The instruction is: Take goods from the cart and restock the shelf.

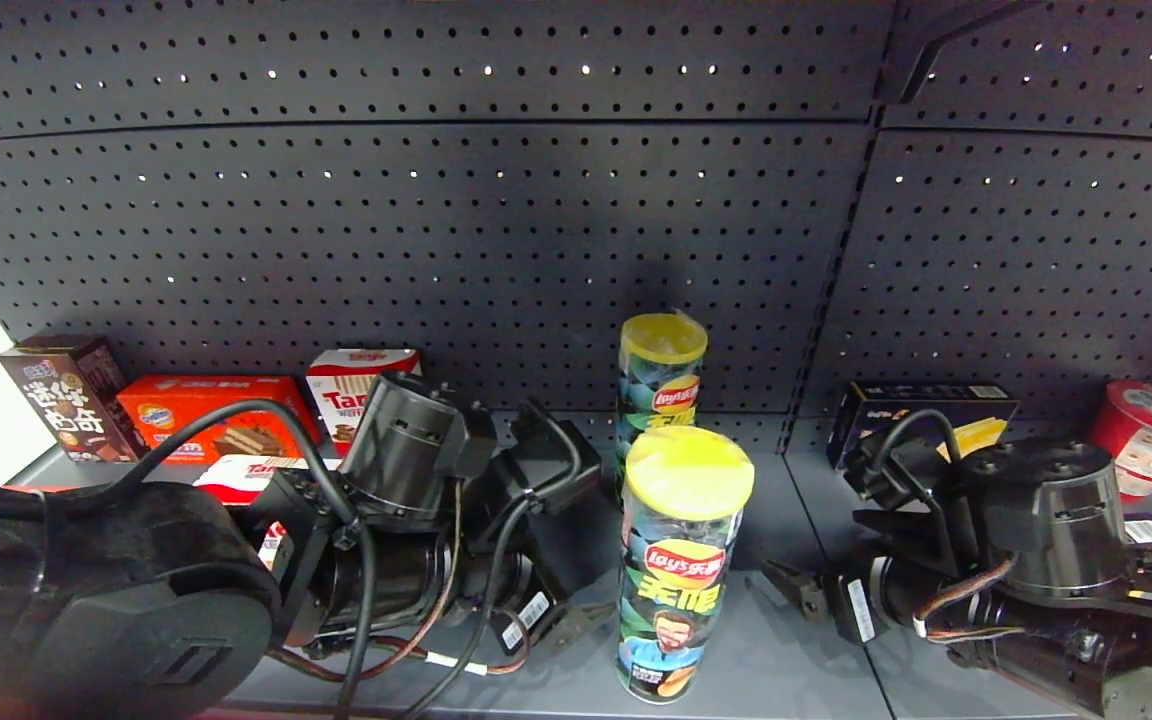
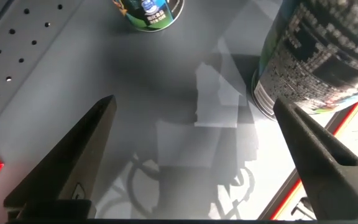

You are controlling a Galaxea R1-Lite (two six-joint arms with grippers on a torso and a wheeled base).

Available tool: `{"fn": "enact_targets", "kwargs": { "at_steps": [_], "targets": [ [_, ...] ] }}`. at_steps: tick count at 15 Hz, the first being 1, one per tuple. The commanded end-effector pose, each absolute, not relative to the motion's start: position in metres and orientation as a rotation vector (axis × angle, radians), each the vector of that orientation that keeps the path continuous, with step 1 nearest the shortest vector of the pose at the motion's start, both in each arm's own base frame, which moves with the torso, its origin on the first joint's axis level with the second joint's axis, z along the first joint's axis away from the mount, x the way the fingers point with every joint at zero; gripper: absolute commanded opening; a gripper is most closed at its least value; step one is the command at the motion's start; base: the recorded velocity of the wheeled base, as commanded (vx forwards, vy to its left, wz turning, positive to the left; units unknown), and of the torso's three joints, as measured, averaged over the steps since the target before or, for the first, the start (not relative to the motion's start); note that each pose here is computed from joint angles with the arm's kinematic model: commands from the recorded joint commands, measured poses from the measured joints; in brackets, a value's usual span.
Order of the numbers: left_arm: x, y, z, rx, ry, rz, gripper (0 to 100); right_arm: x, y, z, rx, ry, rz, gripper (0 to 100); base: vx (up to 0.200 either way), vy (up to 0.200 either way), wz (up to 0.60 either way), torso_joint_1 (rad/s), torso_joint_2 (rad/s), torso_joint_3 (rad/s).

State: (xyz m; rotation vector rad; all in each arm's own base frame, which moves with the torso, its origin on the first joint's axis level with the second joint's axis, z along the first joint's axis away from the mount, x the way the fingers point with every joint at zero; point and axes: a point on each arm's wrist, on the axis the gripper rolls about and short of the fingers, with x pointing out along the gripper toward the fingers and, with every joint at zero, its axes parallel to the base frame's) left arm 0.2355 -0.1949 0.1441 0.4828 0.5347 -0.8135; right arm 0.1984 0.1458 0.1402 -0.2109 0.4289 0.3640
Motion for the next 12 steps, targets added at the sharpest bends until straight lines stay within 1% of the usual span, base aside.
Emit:
{"fn": "enact_targets", "kwargs": {
  "at_steps": [1,12],
  "targets": [
    [0.2359,-0.196,0.1435,0.483,0.535,-0.815,100,0.1983,0.1457,0.1394,-0.213,0.431,0.364,100,0.0,0.0,0.0,0.0,0.0,0.0],
    [0.2348,-0.198,0.1417,0.49,0.539,-0.822,100,0.1979,0.1455,0.1388,-0.212,0.433,0.368,100,0.0,0.0,0.0,0.0,0.0,0.0]
  ]
}}
